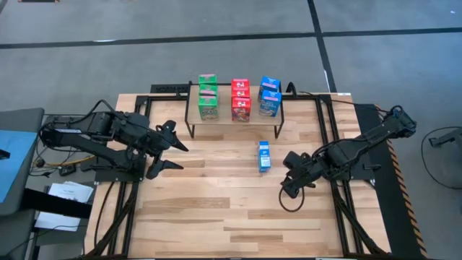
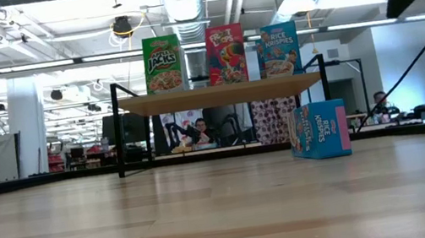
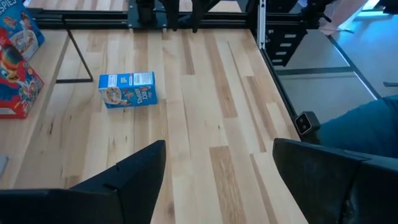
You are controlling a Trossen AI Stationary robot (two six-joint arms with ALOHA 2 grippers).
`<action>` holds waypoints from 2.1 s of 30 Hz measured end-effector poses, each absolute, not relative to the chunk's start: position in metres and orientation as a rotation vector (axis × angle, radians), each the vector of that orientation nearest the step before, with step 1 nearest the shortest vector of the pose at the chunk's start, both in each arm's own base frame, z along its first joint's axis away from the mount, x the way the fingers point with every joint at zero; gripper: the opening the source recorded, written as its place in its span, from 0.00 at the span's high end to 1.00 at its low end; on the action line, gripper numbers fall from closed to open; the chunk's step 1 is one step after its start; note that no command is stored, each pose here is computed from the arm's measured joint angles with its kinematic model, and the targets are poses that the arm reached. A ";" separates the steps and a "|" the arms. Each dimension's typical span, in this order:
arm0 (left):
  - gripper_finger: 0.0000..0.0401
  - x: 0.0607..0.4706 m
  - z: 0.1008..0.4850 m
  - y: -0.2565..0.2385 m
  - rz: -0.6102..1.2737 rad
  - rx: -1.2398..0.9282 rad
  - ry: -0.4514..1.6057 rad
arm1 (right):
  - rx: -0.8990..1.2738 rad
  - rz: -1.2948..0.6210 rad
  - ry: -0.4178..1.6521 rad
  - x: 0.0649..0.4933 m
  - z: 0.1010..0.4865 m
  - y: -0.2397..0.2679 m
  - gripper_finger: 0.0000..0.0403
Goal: Stack cereal on shelf
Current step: Put the blue cereal box on the shelf aligned with the other blue cereal boxes
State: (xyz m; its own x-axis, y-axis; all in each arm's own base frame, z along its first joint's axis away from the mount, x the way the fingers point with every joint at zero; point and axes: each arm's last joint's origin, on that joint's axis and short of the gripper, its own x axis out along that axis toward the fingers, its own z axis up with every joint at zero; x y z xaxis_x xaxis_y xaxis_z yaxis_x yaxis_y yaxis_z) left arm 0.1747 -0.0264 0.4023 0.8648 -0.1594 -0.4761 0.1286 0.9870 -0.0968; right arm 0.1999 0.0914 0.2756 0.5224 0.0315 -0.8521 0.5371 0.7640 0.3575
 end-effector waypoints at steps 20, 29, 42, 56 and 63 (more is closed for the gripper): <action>0.29 0.175 0.402 -0.027 -0.155 -0.063 0.506 | 0.802 -0.486 1.017 0.234 0.245 0.094 0.35; 0.29 0.174 0.401 -0.026 -0.160 -0.043 0.519 | 0.924 -0.703 0.948 0.253 0.224 0.087 0.35; 0.29 0.174 0.401 -0.026 -0.160 -0.043 0.521 | 0.904 -0.851 0.780 0.265 0.215 0.076 0.35; 0.29 0.174 0.401 -0.026 -0.159 -0.044 0.521 | 0.889 -0.819 0.815 0.267 0.213 0.077 0.35; 0.29 0.174 0.401 -0.026 -0.159 -0.043 0.521 | 0.875 -0.813 0.820 0.267 0.213 0.077 0.35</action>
State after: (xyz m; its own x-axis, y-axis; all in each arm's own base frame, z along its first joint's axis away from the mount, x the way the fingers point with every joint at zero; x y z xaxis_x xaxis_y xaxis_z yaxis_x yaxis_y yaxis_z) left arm 0.1738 -0.0264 0.4008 0.8554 -0.1619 -0.4919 0.1399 0.9868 -0.0816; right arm 0.2672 0.0765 0.2129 0.4415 -0.2569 -0.8597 0.8574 0.4031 0.3200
